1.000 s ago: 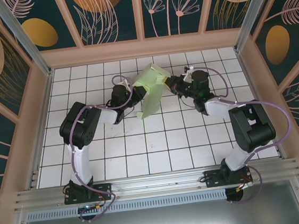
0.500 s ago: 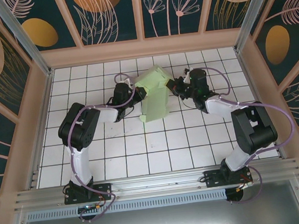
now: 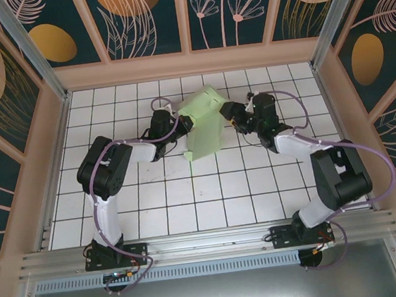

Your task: Fold the paper box

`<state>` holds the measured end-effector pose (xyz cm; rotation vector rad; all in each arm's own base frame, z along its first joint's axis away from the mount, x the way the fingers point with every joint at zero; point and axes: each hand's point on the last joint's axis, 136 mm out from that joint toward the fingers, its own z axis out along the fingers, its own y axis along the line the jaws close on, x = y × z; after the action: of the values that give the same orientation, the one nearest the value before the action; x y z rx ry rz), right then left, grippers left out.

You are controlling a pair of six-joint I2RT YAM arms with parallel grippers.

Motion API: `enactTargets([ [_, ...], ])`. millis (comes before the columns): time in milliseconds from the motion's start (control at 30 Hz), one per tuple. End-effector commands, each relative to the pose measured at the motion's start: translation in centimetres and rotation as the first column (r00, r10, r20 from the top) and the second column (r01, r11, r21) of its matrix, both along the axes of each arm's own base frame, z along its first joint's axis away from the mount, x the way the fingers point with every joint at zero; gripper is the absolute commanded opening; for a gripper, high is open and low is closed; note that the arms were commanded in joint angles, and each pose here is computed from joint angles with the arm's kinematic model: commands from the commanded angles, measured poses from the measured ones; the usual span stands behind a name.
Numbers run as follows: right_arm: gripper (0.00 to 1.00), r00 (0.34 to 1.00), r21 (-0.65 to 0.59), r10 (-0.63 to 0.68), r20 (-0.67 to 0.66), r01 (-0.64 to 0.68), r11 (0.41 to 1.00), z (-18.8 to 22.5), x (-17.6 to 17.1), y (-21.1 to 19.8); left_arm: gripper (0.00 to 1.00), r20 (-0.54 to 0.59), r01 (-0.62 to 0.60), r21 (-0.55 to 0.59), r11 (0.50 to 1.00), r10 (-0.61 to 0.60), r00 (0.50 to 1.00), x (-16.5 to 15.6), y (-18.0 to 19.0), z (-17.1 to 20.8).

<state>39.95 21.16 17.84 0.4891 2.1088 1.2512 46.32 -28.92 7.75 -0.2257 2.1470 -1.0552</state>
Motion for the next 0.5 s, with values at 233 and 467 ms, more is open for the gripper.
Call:
enactTargets([
  [233, 0.62, 0.950, -0.313, -0.133, 0.284, 0.223, 0.923, 8.1, -0.5, -3.7, 0.00, 0.075, -0.107, -0.007, 0.994, 0.107, 0.991, 1.9, 1.2, 1.9],
  [467, 0.60, 0.932, -0.527, -0.035, 0.362, 0.236, 0.816, 11.3, 0.3, 1.0, 0.00, 0.153, -0.254, 0.134, 0.958, 0.233, 0.960, 2.5, 4.2, 1.8],
])
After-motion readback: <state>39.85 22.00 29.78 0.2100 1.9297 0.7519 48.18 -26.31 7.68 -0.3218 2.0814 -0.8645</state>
